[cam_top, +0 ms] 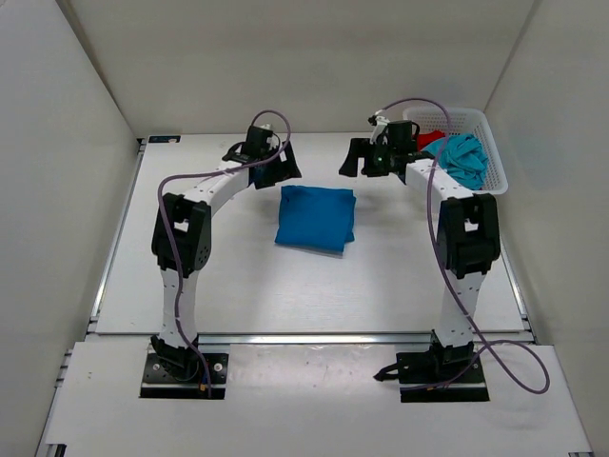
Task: Fold and stack the t-shirts
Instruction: Put the neatly folded tshirt into the corner of the board with the left arm
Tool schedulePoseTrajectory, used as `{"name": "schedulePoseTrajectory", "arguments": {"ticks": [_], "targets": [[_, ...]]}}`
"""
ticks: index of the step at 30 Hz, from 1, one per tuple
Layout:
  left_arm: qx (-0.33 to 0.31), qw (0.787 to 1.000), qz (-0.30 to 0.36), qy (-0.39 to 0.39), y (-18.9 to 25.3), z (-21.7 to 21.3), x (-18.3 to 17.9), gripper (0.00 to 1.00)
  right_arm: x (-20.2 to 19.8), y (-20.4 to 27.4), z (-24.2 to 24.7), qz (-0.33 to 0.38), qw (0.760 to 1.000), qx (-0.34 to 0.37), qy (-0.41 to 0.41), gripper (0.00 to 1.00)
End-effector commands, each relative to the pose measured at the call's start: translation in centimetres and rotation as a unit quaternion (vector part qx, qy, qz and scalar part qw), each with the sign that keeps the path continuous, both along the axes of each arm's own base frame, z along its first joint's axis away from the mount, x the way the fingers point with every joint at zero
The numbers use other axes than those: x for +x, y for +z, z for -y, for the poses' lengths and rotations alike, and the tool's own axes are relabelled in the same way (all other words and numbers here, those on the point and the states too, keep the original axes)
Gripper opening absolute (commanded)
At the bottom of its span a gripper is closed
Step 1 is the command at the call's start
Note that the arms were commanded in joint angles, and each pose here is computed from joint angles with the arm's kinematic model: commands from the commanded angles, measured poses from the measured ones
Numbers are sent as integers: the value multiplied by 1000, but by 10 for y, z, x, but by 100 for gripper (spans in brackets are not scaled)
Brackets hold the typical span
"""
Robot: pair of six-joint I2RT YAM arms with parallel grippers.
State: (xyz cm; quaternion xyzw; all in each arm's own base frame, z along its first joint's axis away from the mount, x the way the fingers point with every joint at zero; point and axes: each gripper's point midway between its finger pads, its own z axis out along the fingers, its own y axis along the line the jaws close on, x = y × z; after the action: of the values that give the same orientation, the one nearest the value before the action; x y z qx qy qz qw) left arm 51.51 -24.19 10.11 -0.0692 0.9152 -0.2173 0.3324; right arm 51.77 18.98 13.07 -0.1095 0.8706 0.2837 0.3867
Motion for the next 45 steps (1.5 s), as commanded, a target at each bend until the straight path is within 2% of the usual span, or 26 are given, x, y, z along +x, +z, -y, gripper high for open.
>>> {"name": "schedulePoseTrajectory", "arguments": {"ticks": [1, 3, 4, 7, 8, 12, 15, 18, 20, 21, 24, 25, 26, 28, 31, 36, 45], "targets": [[27, 999, 25, -20, 29, -8, -23, 99, -17, 45, -4, 38, 999, 1, 6, 81], [61, 998, 2, -30, 6, -19, -43, 99, -44, 48, -4, 42, 999, 24, 4, 81], [72, 997, -9, -34, -3, -25, -54, 99, -49, 68, 0, 64, 997, 34, -3, 81], [84, 995, -23, -48, -17, -32, -75, 93, -89, 44, 7, 31, 999, 21, -15, 81], [91, 994, -29, -49, -25, -35, -79, 94, -96, 50, 6, 42, 999, 17, -13, 81], [86, 993, -23, -81, -31, -19, -80, 93, -133, 22, 13, 12, 999, 8, -29, 80], [115, 989, -25, -92, -44, -9, -82, 86, -154, 6, 27, -9, 999, 1, -45, 81], [138, 986, -24, -88, -57, -4, -76, 73, -168, 10, 46, 2, 997, -11, -73, 81], [155, 984, -31, -79, -66, -7, -72, 59, -177, 5, 58, -1, 996, -19, -88, 81], [153, 985, -37, -76, -70, -8, -71, 56, -177, 9, 66, 3, 995, -16, -100, 80], [149, 986, -38, -62, -70, -15, -64, 30, -185, 8, 84, 2, 992, -17, -122, 80], [151, 986, -33, -58, -66, -21, -59, 25, -186, 11, 90, 5, 991, -19, -129, 80], [155, 986, -25, -54, -61, -27, -52, 14, -188, 7, 93, 0, 991, -22, -132, 80], [175, 984, -18, -39, -55, -43, -38, 0, -190, 11, 101, 10, 990, -28, -141, 80], [215, 976, -19, -36, -48, -75, -18, 0, -194, 11, 112, 10, 988, -32, -152, 80], [245, 969, -21, -28, -39, -133, 13, 0, -203, 8, 124, 13, 985, -32, -171, 80], [274, 957, -37, 89, -29, -243, 63, 0, -199, 2, 139, 2, 979, -57, -195, 79]]}}
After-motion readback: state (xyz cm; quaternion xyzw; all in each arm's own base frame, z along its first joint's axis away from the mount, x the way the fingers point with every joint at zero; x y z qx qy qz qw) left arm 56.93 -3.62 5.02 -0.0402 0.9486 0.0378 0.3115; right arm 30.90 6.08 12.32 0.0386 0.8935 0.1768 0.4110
